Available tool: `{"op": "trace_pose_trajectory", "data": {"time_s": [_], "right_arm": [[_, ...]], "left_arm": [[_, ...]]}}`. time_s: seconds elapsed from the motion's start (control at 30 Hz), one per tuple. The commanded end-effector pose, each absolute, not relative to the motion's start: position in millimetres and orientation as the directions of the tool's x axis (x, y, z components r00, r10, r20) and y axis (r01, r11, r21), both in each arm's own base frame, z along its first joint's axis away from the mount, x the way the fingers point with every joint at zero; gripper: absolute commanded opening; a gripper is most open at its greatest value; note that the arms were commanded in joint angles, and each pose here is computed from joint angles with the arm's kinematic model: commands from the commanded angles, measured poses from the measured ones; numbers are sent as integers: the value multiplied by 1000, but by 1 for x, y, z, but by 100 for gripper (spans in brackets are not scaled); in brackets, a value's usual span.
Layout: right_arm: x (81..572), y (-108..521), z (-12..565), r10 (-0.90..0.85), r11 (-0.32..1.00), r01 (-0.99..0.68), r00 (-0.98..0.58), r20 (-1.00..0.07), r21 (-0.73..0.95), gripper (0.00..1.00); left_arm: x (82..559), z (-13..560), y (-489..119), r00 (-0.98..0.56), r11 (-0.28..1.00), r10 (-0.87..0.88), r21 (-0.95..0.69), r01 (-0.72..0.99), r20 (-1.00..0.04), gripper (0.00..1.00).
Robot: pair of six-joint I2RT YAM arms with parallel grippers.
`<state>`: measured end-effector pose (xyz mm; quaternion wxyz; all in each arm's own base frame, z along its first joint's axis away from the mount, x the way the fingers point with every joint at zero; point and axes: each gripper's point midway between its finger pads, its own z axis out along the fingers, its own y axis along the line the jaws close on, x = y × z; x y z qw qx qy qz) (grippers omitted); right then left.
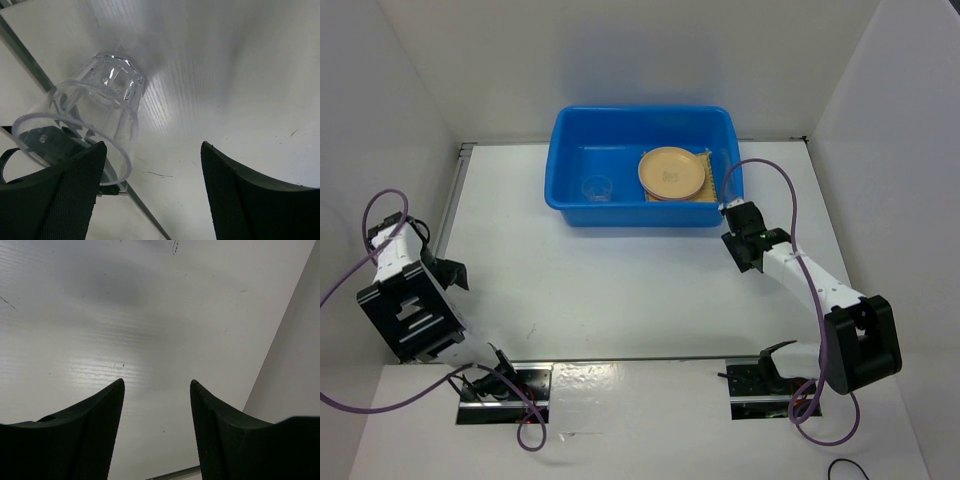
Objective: Place the mixed dishes into the plastic bin
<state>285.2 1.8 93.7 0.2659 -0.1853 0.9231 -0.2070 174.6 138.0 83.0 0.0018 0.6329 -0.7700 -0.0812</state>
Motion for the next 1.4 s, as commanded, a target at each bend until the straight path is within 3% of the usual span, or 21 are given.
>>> {"op": "trace_pose_trajectory", "data": {"time_s": [0.0, 0.07, 0.3, 0.33, 0.37, 0.4, 0.53, 0.57, 0.67, 0.77, 0.83, 0.93, 1.1, 1.37], "right_arm": [[290, 3, 92, -444, 846, -206, -783, -436, -491, 60], [292, 3, 93, -443, 848, -202, -779, -444, -491, 60], [292, 2, 96, -433, 850, -185, -778, -456, -492, 61], [292, 1, 96, -433, 848, -180, -779, -454, -499, 61], [292, 1, 99, -431, 849, -175, -775, -462, -498, 61], [294, 0, 100, -429, 848, -166, -772, -469, -504, 61], [294, 0, 103, -428, 849, -160, -767, -478, -503, 61], [294, -2, 104, -427, 847, -155, -768, -477, -509, 61], [294, -1, 109, -416, 854, -137, -759, -500, -502, 61], [295, -2, 121, -408, 859, -109, -737, -539, -501, 61], [295, -4, 127, -404, 858, -92, -728, -554, -504, 61], [298, 0, 142, -397, 869, -68, -686, -609, -491, 61], [297, 1, 163, -380, 885, -35, -632, -676, -465, 63], [294, -7, 170, -372, 874, 13, -624, -687, -485, 64]], "left_arm": [[175, 69, 133, -196, 188, -979, 126, -974, -58, 82], [176, 59, 126, -204, 200, -979, 126, -972, -24, 79], [178, 58, 132, -225, 216, -973, 146, -965, -43, 44], [180, 61, 131, -235, 226, -971, 145, -963, -45, 36], [184, 63, 134, -246, 237, -968, 140, -961, -50, 9], [182, 68, 135, -248, 239, -968, 162, -957, -39, 0], [222, 115, 161, -229, 213, -959, 112, -971, -165, 0], [251, 150, 177, -207, 207, -945, 28, -978, -252, 0], [298, 194, 180, -224, 258, -921, -67, -964, -320, 0], [368, 265, 164, -245, 384, -875, -290, -876, -417, 0], [417, 338, 125, -276, 561, -777, -422, -712, -566, 2], [473, 383, 61, -345, 745, -645, -462, -481, -682, 7], [530, 363, -43, -487, 857, -504, -481, -182, -714, 6], [589, 342, -144, -453, 906, -327, -412, 99, -830, 5]]}}
